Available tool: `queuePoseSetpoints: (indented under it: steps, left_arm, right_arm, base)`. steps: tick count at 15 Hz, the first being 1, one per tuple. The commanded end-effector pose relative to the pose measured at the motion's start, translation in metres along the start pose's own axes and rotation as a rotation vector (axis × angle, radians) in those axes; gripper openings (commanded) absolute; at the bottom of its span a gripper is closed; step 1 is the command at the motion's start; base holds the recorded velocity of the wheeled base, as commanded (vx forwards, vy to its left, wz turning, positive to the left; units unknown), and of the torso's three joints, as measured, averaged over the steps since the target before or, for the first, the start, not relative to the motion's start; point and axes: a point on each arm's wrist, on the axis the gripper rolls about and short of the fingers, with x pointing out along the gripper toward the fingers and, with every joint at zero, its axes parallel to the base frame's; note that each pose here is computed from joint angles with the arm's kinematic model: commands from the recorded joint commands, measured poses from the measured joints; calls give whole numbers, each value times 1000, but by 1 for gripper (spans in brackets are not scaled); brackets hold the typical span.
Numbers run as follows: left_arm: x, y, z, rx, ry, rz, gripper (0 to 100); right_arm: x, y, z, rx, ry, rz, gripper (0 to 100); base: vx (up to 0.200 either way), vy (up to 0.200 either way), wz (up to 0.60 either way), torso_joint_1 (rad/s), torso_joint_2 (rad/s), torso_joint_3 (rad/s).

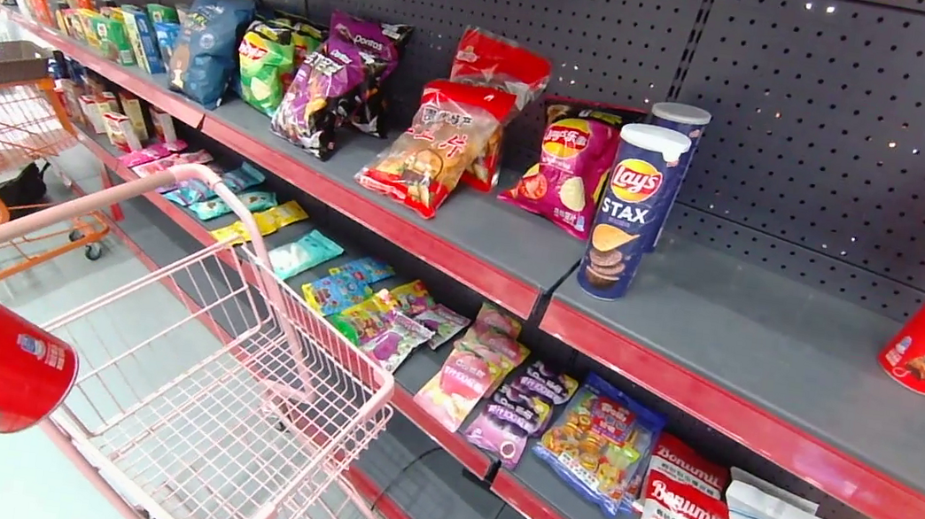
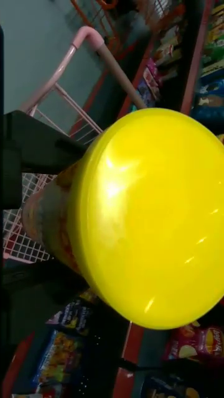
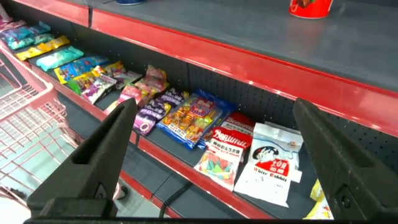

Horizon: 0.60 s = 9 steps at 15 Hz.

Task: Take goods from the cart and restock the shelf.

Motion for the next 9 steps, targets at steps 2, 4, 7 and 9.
queuePoseSetpoints:
  steps: [2, 4, 7, 9]
  left_arm:
    - [-1, 0, -4, -1, 7, 4, 0]
    - [0, 0, -2, 1, 4, 6, 0]
    - [-1, 0, -4, 35, 9, 12, 0]
    - [-1, 0, -4, 36, 7, 7, 0]
  right_arm:
    - [0, 0, 0, 0, -1, 1, 100]
    - [0, 0, 0, 2, -1, 1, 100]
    - [0, 0, 0, 0, -1, 1, 100]
    - [0, 0, 0, 0, -1, 1, 100]
  base:
    - [0, 0, -600, 7, -10, -2]
    - [0, 0, -600, 12, -2, -5]
    - [0, 0, -600, 9, -2, -1]
    - [0, 0, -600, 7, 2, -2]
